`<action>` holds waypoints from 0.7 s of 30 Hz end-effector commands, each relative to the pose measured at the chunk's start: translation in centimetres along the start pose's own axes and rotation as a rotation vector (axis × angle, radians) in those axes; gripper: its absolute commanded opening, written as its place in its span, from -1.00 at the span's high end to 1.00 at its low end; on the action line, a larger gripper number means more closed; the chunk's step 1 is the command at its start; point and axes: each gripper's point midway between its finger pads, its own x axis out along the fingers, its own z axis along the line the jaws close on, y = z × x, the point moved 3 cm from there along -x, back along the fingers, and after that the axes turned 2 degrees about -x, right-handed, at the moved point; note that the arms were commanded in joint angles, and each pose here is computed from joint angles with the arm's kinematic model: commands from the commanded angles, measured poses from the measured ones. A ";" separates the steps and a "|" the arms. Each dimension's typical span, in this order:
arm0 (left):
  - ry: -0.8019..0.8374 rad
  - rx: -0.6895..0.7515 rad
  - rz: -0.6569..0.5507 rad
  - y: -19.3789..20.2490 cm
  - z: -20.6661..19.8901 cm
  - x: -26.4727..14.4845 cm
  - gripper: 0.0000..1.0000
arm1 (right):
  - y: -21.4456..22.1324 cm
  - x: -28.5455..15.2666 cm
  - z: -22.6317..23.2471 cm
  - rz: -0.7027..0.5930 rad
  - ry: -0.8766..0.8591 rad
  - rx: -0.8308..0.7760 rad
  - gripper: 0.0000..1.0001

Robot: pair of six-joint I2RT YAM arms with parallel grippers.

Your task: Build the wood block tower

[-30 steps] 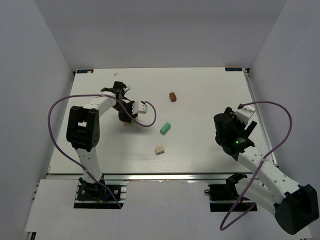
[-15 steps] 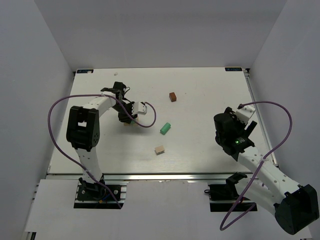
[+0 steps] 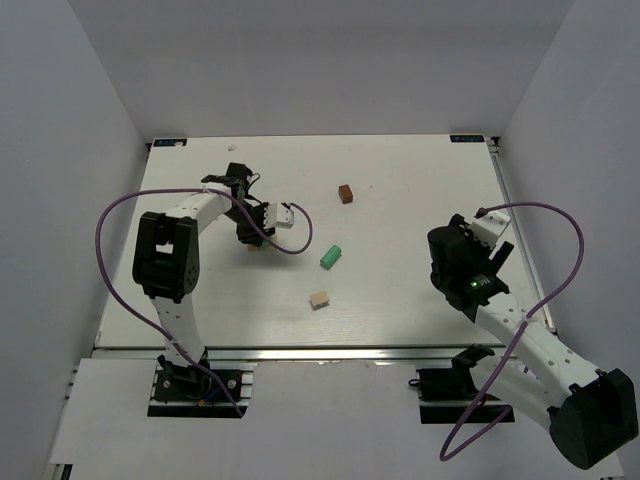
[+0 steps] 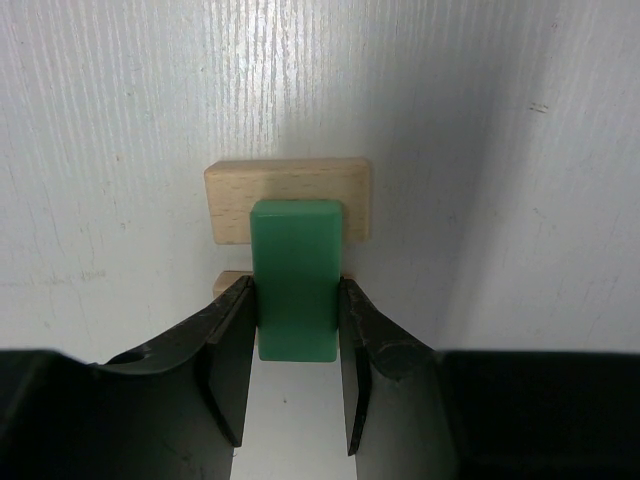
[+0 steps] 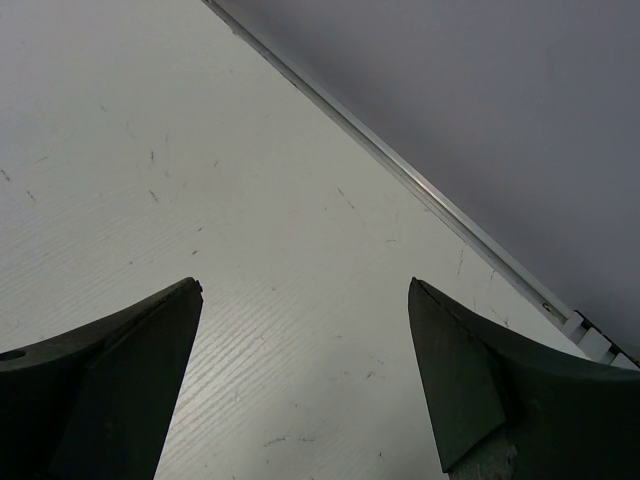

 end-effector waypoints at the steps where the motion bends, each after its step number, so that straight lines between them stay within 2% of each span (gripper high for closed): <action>1: -0.042 0.027 -0.061 -1.5 1.0 -1.6 0.51 | -0.6 0.1 -0.6 -0.025 0.037 0.019 -0.76; 4: -0.034 0.032 -0.065 -1.7 0.9 -1.7 0.43 | -0.6 0.1 -0.7 -0.025 0.041 0.019 -0.76; 6: -0.038 0.032 -0.064 -1.6 0.9 -1.8 0.29 | -0.6 0.1 -0.7 -0.027 0.041 0.022 -0.76; 21: -0.041 0.028 -0.040 -1.1 0.7 -1.6 0.24 | -0.7 0.0 -1.0 -0.029 0.053 0.020 -0.74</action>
